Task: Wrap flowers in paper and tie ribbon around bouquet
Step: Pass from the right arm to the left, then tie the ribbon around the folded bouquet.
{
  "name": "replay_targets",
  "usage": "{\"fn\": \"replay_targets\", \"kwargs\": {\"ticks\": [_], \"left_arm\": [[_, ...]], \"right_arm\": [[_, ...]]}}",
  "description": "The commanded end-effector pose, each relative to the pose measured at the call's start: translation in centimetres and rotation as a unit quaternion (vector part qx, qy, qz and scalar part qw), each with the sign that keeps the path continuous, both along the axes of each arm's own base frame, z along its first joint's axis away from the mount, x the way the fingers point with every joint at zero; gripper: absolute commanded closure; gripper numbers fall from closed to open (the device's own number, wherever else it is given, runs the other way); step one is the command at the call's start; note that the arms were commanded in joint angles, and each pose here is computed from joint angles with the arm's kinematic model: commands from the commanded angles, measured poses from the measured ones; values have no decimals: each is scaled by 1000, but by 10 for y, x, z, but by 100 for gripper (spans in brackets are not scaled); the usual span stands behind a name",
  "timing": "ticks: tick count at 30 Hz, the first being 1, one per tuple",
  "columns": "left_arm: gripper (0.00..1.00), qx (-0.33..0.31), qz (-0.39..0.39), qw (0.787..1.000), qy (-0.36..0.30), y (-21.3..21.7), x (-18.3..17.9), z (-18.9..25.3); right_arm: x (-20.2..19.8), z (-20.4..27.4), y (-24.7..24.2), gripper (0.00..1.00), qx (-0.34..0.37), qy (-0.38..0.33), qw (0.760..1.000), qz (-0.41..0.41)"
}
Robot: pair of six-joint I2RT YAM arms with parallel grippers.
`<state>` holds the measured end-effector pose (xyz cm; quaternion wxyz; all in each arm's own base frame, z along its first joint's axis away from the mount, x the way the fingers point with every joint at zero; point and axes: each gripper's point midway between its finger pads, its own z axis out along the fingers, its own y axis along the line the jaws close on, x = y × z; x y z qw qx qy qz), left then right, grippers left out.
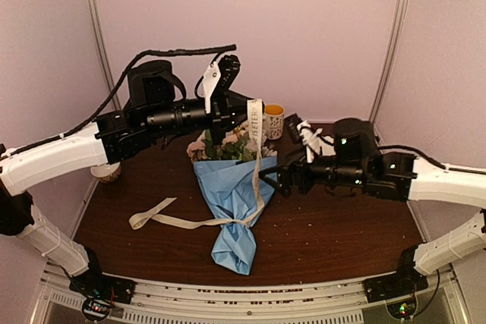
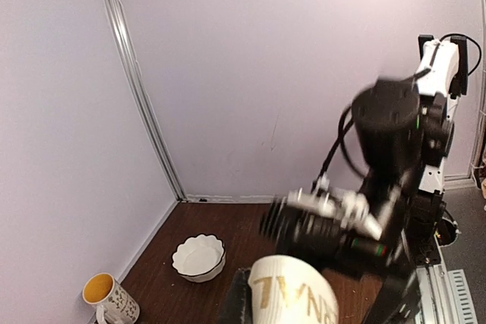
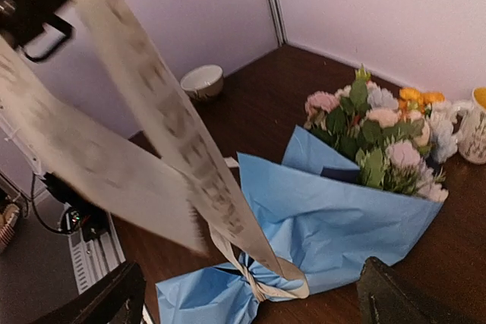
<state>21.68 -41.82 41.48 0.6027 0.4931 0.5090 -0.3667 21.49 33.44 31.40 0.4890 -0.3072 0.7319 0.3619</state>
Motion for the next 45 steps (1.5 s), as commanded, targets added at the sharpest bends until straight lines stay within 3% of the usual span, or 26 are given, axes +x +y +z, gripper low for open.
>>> {"fn": "replay_targets", "kwargs": {"ticks": [1, 11, 14, 16, 32, 40, 45], "left_arm": [[100, -55, -8, 998, -18, -1, 0, 37], [100, -85, -32, 995, -42, 5, -23, 65], [100, -94, -40, 993, -59, 2, -36, 72], [100, -108, -46, 991, -70, 5, -43, 84], [100, -139, -16, 984, -115, 23, -55, 130], [100, -124, 3, 985, -119, 27, -52, 125], [100, -118, 52, 988, -84, 37, -33, 100]], "right_arm": [[14, -72, 29, 2, -6, 61, 997, -40], [45, -169, 62, 9, -70, 120, 986, -92], [69, -211, 43, 8, -147, 144, 961, -185], [72, -229, 40, 9, -184, 155, 950, -197], [62, -284, 15, 7, -274, 173, 926, -193], [55, -273, 4, 7, -285, 158, 928, -181], [33, -196, 17, 5, -190, 107, 972, -88]]}}
